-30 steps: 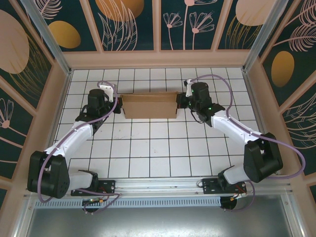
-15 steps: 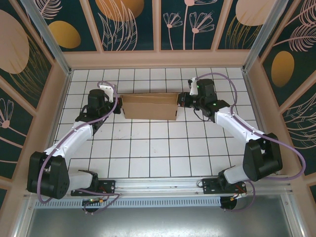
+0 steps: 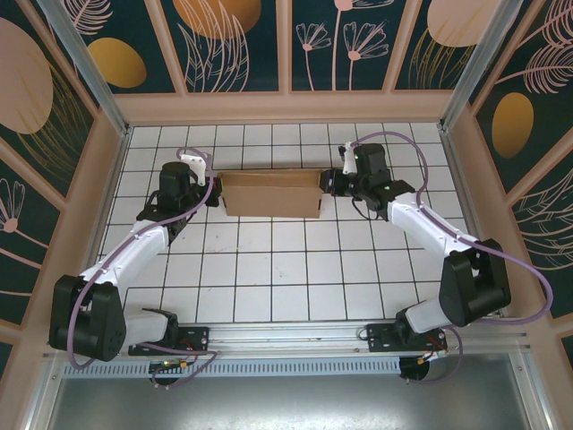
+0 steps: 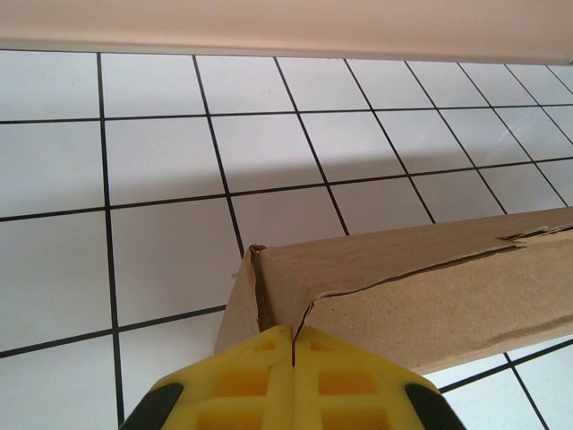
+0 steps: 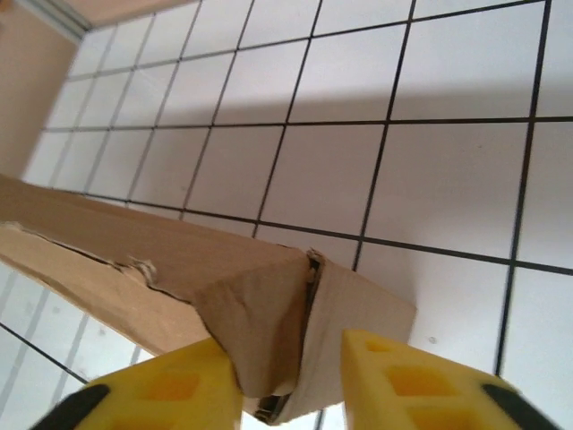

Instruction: Fold the paper box

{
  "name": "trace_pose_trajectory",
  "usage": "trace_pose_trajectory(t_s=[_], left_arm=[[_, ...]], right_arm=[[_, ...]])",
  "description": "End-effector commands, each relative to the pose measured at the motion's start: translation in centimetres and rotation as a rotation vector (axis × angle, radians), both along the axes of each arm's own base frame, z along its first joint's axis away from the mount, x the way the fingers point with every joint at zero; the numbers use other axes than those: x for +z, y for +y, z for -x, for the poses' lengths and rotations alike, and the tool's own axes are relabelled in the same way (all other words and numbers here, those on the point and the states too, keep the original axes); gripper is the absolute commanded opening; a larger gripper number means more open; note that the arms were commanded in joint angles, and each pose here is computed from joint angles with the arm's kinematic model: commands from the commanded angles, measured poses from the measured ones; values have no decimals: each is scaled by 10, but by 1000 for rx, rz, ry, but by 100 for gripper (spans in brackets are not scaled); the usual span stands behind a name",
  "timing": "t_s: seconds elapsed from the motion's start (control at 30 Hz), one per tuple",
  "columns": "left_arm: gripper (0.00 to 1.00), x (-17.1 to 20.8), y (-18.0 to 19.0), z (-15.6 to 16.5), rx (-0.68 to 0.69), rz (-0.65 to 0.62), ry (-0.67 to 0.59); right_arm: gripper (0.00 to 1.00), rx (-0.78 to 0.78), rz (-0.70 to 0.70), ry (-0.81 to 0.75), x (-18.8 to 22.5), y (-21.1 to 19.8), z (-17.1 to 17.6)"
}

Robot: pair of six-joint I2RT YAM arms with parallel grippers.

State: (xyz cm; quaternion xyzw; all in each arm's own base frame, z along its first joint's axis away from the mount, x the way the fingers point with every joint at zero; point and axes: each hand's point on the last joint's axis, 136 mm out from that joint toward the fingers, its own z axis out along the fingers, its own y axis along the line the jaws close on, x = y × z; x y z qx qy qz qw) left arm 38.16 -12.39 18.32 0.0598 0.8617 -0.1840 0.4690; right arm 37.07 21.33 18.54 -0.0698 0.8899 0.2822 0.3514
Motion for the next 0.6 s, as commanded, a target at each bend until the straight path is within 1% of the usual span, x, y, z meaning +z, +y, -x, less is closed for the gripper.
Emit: trace_pose_trajectory(t_s=[0.0,0.27,0.37,0.47,0.5,0.57], left_arm=[[0,-33,4,17,-8,-40,126],[0,-31,3,16,-10,-34,120],[0,-32,3,17,-10,-34,122],[0,-32,3,17,-11,-33,122],[0,-33,3,17,-11,-34,123],[0,-32,3,18,-10,-33,120]], right_arm=[[38,1,86,18,-8,-1,4],[41,-1,112,4,-10,-1,6],[34,-10,114,-12,-7,-3,3],[19,-6,91,-33,4,1,2],[15,-3,85,-36,7,1,2],[11,6,73,-45,13,4,2]])
